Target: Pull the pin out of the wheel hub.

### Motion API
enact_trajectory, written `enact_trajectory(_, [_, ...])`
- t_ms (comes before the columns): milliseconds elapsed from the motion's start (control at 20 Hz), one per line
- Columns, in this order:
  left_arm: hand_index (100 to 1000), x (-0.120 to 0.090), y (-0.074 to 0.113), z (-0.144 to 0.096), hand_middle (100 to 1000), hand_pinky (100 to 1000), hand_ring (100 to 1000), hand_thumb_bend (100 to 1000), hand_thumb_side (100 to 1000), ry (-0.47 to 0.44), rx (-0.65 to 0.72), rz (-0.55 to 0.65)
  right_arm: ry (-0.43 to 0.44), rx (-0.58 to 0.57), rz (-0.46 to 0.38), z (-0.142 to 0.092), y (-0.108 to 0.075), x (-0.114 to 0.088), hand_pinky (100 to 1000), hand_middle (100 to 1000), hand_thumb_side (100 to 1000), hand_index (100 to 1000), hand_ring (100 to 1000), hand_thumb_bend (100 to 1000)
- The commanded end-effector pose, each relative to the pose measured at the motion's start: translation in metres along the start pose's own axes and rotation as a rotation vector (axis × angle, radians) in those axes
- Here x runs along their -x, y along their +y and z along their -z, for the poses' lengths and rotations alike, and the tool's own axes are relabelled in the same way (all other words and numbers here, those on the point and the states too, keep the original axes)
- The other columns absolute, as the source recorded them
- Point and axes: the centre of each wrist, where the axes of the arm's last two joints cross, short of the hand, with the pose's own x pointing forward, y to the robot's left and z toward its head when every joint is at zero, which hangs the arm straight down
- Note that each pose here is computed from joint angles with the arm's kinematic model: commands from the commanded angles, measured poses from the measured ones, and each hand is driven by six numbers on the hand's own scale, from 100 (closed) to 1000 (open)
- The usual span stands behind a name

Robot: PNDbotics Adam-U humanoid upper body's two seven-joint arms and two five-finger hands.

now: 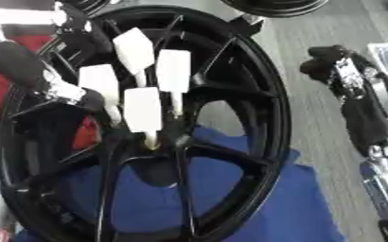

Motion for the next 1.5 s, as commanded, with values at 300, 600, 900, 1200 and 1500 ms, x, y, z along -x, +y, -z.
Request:
enact_trajectory(300, [853, -0.0022, 0.0054, 0.0006, 768, 828, 793, 603, 503, 0.063, 0.067, 0.009, -0.029, -0.002, -0.008, 0.003, 0.0006, -0.0081, 869, 621, 841, 758, 762, 100])
enact_trajectory(600, [800, -0.0056, 0.0058, 0.0044, 705, 803, 742, 562, 475, 0.065, 0.043, 0.047, -0.03, -0.003, -0.007, 0.0037, 0.0012, -0.0086, 869, 621, 842, 758, 762, 100])
enact_trajectory(900, [744, -0.0061, 0.0053, 0.0041, 639, 776, 695, 509, 424, 0.09, 0.022, 0.084, -0.027, 0.001, -0.007, 0.0036, 0.0009, -0.0085, 869, 618, 842, 756, 762, 100])
enact_trajectory(1200, [634, -0.0081, 0.0054, 0.0043, 543, 734, 623, 358, 340, 0.083, 0.025, 0.086, -0.028, 0.003, -0.005, 0.0036, 0.0007, -0.0086, 869, 618, 839, 756, 762, 100])
enact_trajectory(1500, [500, -0.0111, 0.0067, -0.0009, 464, 705, 586, 276, 296, 0.081, 0.019, 0.087, -0.024, 0.003, -0.004, 0.0031, 0.0005, -0.0082, 869, 618, 840, 756, 762, 100])
